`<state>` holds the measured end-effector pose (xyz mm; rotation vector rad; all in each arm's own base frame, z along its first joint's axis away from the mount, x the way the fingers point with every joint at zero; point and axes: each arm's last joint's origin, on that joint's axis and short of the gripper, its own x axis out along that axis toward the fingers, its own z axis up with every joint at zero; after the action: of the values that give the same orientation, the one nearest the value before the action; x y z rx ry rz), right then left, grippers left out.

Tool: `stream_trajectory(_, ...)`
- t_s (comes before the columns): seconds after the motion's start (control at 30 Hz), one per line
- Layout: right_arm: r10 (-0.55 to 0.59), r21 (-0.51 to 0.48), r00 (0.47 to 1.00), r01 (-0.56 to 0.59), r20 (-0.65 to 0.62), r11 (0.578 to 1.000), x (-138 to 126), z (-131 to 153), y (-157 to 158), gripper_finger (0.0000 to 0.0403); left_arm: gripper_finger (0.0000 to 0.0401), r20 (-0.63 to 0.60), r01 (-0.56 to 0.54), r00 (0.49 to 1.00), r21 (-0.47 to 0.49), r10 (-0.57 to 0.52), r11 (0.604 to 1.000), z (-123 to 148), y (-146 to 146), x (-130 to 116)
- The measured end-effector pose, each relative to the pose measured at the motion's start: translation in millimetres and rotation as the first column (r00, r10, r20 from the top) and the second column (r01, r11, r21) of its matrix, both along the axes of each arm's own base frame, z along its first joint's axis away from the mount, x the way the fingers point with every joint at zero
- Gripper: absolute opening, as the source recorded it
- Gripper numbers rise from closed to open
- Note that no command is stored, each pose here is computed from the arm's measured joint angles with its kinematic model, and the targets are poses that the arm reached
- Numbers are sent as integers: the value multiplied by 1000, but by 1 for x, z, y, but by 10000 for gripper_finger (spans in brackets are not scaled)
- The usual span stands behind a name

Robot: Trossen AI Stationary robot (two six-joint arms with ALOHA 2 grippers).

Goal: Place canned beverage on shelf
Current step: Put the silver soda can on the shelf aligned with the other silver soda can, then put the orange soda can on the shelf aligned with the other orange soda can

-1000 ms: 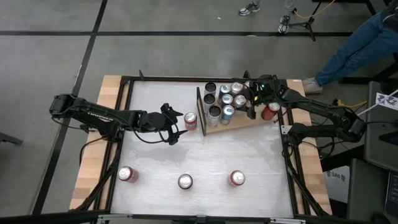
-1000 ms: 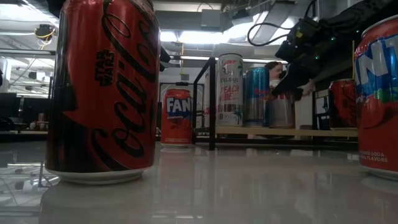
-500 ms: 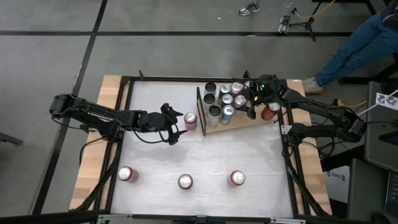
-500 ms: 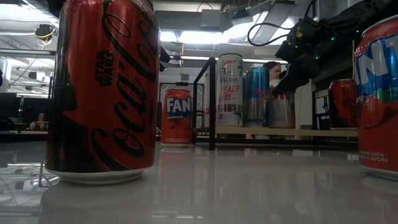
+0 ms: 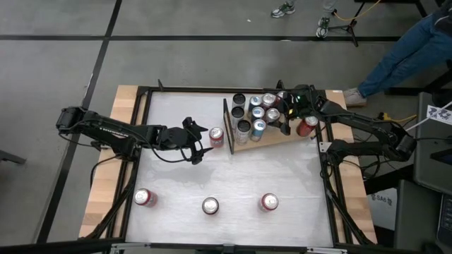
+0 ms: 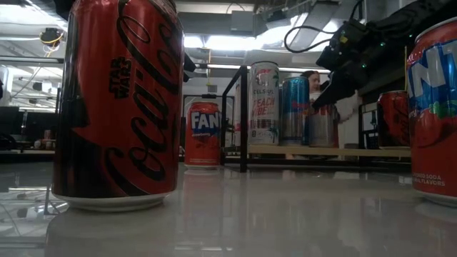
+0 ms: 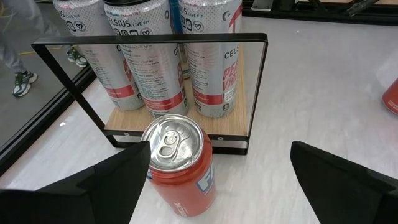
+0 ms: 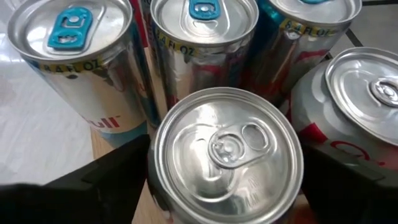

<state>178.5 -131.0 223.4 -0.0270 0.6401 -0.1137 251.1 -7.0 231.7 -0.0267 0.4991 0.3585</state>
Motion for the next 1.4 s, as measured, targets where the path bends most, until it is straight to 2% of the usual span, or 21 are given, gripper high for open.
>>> stream_trajectory(0.5,2,-11,1000,-2,11,1000,0,1,0,356,380,1,0,1000,0,0,1000,0,0,0)
stream_trajectory(0.7,8,19,999,-9,39,1000,-1,5,2,356,380,1,0,1000,0,0,1000,0,0,0)
stream_trajectory(0.93,20,-23,995,-17,102,1000,-8,19,8,356,380,1,0,1000,0,0,1000,0,0,0)
stream_trajectory(1.23,-10,-122,983,33,183,992,-24,42,19,356,380,1,0,1000,0,0,1000,0,0,0)
stream_trajectory(1.3,-14,-117,977,40,215,992,-28,48,23,356,380,1,0,1000,0,0,1000,0,0,0)
stream_trajectory(1.4,-37,-53,962,53,272,997,-34,55,29,356,380,1,0,1000,0,0,1000,0,0,0)
